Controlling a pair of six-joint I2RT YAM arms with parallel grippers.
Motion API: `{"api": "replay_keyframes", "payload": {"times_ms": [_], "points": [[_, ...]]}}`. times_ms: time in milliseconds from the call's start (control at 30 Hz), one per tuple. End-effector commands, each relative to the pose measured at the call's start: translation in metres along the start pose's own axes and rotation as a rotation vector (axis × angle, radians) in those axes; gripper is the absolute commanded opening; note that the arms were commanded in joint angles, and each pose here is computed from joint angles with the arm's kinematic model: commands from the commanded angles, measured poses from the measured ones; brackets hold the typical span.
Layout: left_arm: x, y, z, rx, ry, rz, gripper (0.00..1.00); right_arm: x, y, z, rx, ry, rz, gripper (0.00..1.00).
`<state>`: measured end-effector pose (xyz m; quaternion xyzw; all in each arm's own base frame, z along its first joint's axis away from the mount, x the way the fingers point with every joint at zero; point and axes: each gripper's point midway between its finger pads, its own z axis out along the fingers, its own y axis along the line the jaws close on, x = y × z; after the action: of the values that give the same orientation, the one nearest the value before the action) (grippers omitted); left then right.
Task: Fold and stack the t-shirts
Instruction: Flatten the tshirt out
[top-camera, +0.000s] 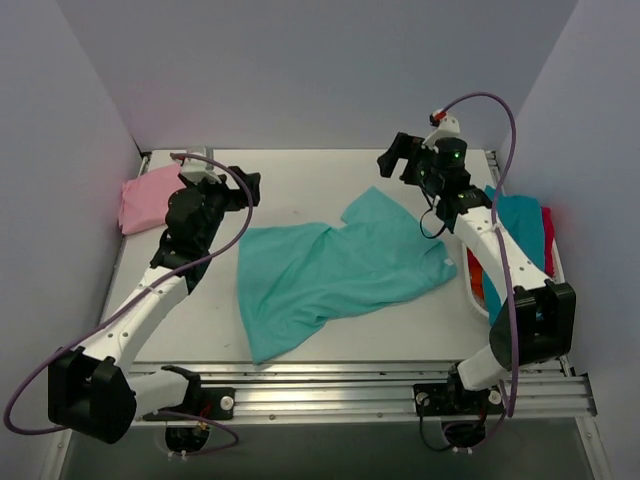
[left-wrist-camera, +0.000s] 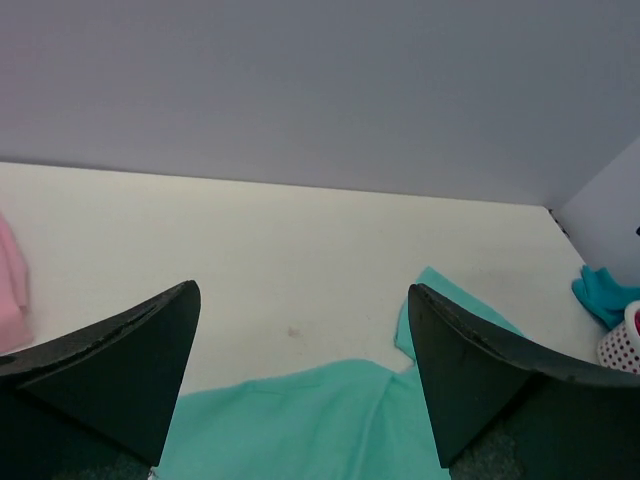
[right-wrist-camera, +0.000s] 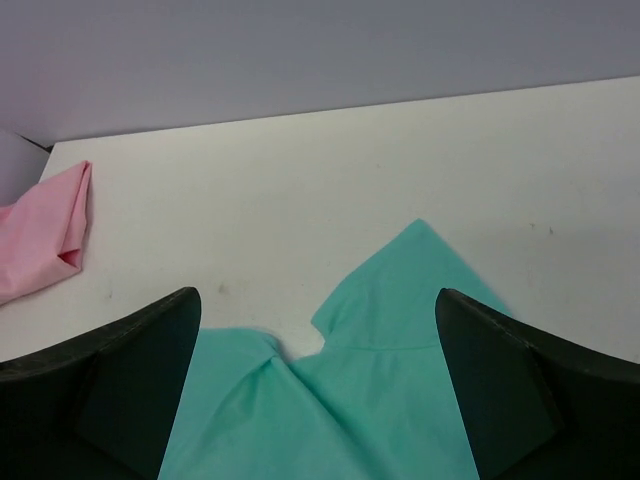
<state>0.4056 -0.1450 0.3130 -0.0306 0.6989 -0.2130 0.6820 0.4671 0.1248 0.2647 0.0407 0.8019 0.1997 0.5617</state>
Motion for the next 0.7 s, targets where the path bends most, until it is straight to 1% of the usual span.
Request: {"api": "replay_keyframes", "payload": {"times_ms": [0, 100, 133, 167, 233, 267, 333, 367, 400, 433, 467, 500, 533, 567, 667], "points": [[-0.037, 0.016, -0.005, -0.103, -0.093, 0.051, 0.94, -0.045, 0.022, 0.003, -0.052, -0.088, 0.0, 1.0], [-0.035, 0.027, -0.004, -0.164, -0.089, 0.055, 0.94, -0.062, 0.03, 0.014, -0.076, -0.117, 0.011, 1.0], [-0.031, 0.031, -0.001, -0.183, -0.077, 0.062, 0.94, -0.072, 0.036, 0.017, -0.098, -0.149, 0.017, 1.0], [-0.036, 0.036, 0.0, -0.219, -0.085, 0.067, 0.94, -0.082, 0.037, 0.027, -0.086, -0.173, 0.028, 1.0], [-0.021, 0.047, 0.006, -0.265, -0.021, 0.081, 0.94, -0.09, 0.034, 0.038, -0.05, -0.175, 0.044, 1.0], [-0.019, 0.047, 0.008, -0.262, -0.006, 0.088, 0.94, -0.101, 0.035, 0.05, -0.046, -0.186, 0.026, 1.0], [-0.011, 0.049, 0.012, -0.261, 0.016, 0.088, 0.94, -0.101, 0.023, 0.065, 0.023, -0.159, 0.015, 1.0], [-0.009, 0.05, 0.012, -0.262, 0.014, 0.075, 0.94, -0.081, 0.01, 0.091, 0.063, -0.105, -0.008, 1.0], [-0.005, 0.05, 0.012, -0.255, 0.009, 0.064, 0.94, -0.099, 0.01, 0.096, 0.08, -0.119, -0.018, 1.0], [-0.002, 0.049, 0.013, -0.245, 0.008, 0.057, 0.94, -0.093, 0.006, 0.106, 0.093, -0.084, -0.025, 1.0], [-0.002, 0.048, 0.014, -0.234, -0.001, 0.048, 0.94, -0.063, -0.009, 0.136, 0.113, -0.012, -0.026, 1.0], [0.002, 0.047, 0.014, -0.224, 0.007, 0.047, 0.94, -0.075, -0.006, 0.141, 0.102, -0.017, -0.022, 1.0], [0.007, 0.048, 0.015, -0.223, 0.018, 0.049, 0.94, -0.066, -0.009, 0.15, 0.102, 0.007, -0.011, 1.0], [0.009, 0.048, 0.016, -0.223, 0.023, 0.054, 0.94, -0.041, -0.022, 0.168, 0.124, 0.056, 0.006, 1.0], [0.015, 0.059, 0.018, -0.269, 0.043, 0.072, 0.94, -0.002, -0.035, 0.184, 0.142, 0.107, 0.055, 1.0]]}}
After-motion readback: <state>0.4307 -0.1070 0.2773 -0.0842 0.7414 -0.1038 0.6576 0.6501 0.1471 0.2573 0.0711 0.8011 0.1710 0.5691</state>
